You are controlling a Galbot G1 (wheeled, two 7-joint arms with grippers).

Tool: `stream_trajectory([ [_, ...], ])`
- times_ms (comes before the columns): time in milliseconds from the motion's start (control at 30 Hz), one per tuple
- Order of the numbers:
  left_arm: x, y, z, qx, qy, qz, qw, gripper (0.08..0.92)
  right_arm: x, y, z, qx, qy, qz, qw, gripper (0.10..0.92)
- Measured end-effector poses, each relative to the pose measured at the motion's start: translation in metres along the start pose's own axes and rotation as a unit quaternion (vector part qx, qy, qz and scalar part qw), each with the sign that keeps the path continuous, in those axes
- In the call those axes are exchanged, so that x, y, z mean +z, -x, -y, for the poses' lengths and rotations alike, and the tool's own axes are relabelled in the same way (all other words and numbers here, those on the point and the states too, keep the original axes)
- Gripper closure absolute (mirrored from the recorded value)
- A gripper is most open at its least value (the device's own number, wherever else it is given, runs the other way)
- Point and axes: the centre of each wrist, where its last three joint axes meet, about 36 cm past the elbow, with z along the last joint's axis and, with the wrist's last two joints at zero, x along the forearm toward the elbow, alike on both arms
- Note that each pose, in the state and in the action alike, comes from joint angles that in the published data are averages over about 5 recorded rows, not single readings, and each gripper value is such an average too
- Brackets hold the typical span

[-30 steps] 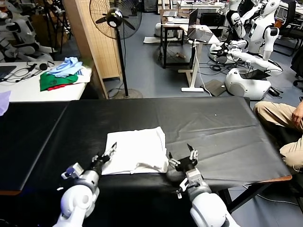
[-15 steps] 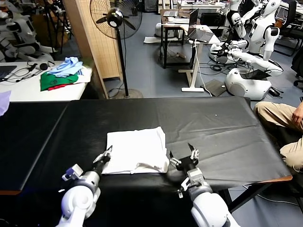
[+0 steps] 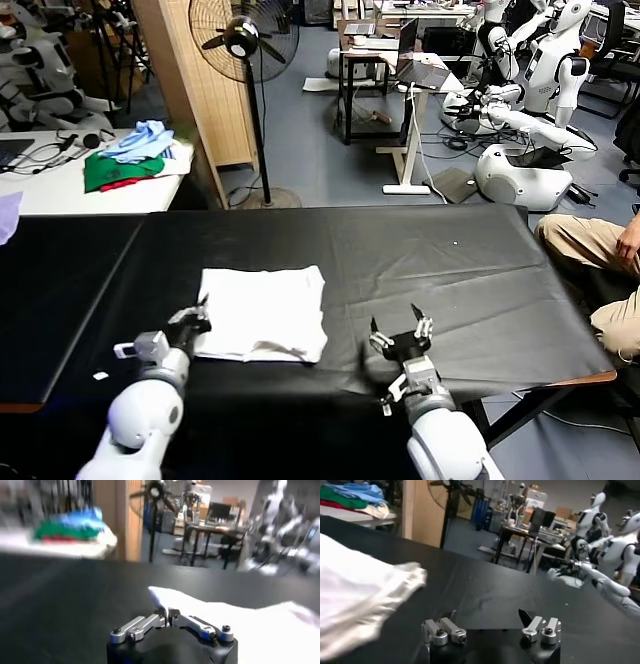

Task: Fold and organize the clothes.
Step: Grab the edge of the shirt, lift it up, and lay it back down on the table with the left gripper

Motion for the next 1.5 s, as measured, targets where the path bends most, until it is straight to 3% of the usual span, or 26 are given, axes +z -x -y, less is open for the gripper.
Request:
stream_trajectory([
  [200,-0.016,-0.006,-0.041,-0.031,0.152,0.024,0.988,0.85,-0.001,0.001,0.0,0.004,0.005,-0.001,1.0,0.224],
  [500,-0.063,-0.014,-0.106,-0.067,0.306,0.052,0.948,0.85,-0.001,0.004,0.004,0.011,0.006,-0.001,1.0,0.224],
  [633,-0.086,-0.023,-0.114,-0.083,0.334,0.057,0.937,0.85,0.0,0.004,0.003,0.011,0.007,-0.003,1.0,0.224],
  [733,-0.097,-0.031,-0.102,-0.08,0.322,0.063,0.941,0.85,0.001,0.004,0.003,0.011,0.007,-0.004,1.0,0.224],
  [833,-0.102,-0.04,-0.075,-0.056,0.258,0.064,0.962,0.85,0.002,0.003,0.004,0.012,0.007,-0.005,1.0,0.224],
  [967,-0.093,-0.048,-0.029,0.015,0.128,0.045,0.991,0.85,0.004,0.001,0.006,0.017,0.007,-0.007,1.0,0.224],
  [1167,-0.063,-0.042,0.04,0.11,0.025,0.029,0.993,0.846,0.006,-0.001,0.009,0.015,0.008,-0.008,1.0,0.224],
  [1300,-0.044,-0.033,0.081,0.154,0.0,0.042,0.987,0.736,0.006,-0.001,0.011,-0.002,0.018,-0.004,1.0,0.224],
  [1500,-0.022,-0.025,0.12,0.206,-0.001,0.089,0.974,0.418,0.003,0.001,0.009,-0.054,0.054,0.004,0.997,0.224],
])
